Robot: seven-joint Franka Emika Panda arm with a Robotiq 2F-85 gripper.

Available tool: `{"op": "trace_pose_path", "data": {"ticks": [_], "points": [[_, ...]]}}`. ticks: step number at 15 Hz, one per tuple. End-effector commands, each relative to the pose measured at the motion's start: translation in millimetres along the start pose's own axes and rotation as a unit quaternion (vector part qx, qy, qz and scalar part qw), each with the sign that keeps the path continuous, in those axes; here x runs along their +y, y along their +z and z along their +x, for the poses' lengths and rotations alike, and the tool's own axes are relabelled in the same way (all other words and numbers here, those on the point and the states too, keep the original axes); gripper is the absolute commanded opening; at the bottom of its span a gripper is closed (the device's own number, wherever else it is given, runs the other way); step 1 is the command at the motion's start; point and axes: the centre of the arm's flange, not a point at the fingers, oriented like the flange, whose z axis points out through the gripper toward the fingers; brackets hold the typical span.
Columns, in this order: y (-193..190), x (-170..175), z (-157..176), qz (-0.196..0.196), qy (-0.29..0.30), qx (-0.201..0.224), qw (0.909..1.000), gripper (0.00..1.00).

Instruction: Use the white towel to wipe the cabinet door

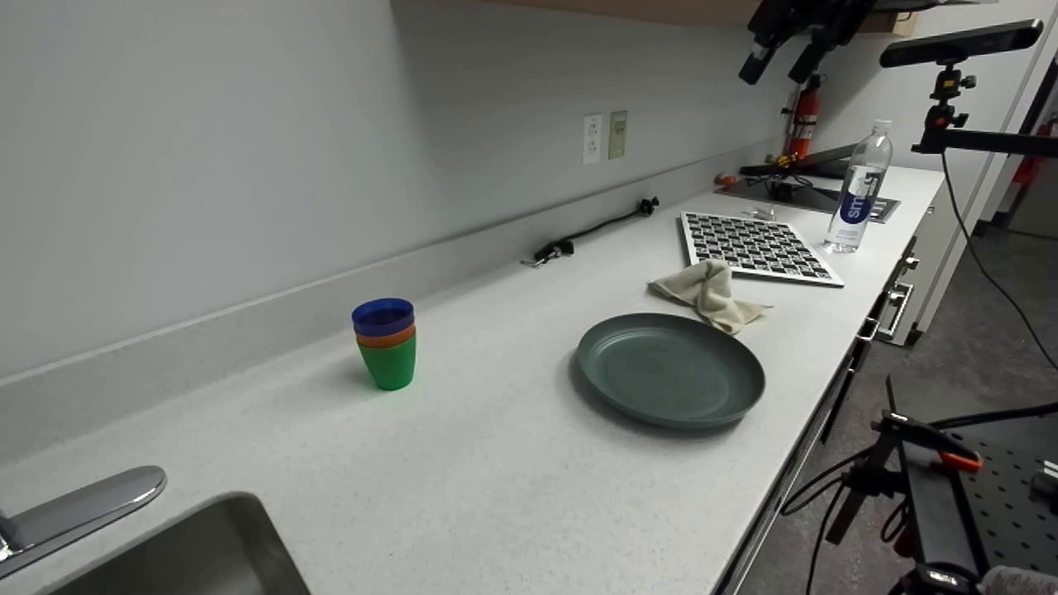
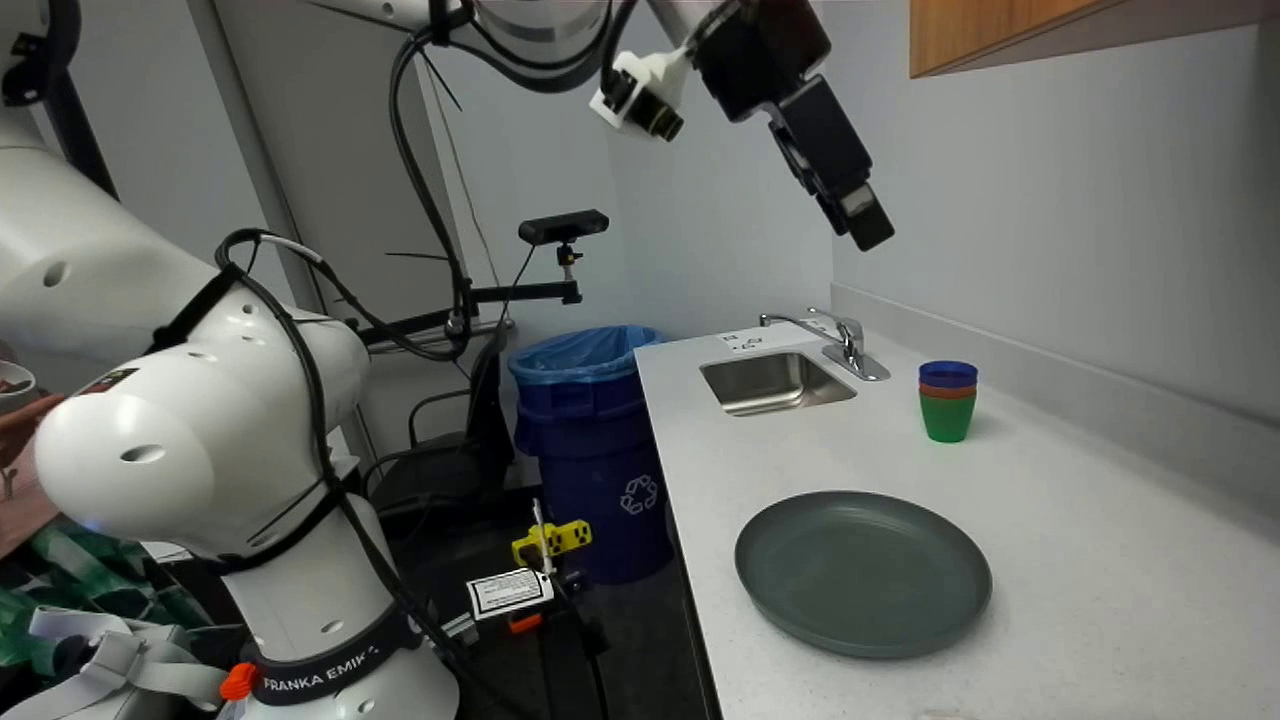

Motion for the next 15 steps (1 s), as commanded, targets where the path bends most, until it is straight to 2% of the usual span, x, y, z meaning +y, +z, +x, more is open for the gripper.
{"op": "trace_pose_path", "data": {"ticks": [1,15], "points": [[-6.7,1.2,-1.8,0.001,-0.002,0.004,1.0000,1.00],[-10.7,3.2,-8.7,0.001,-0.005,0.007,1.0000,1.00]]}}
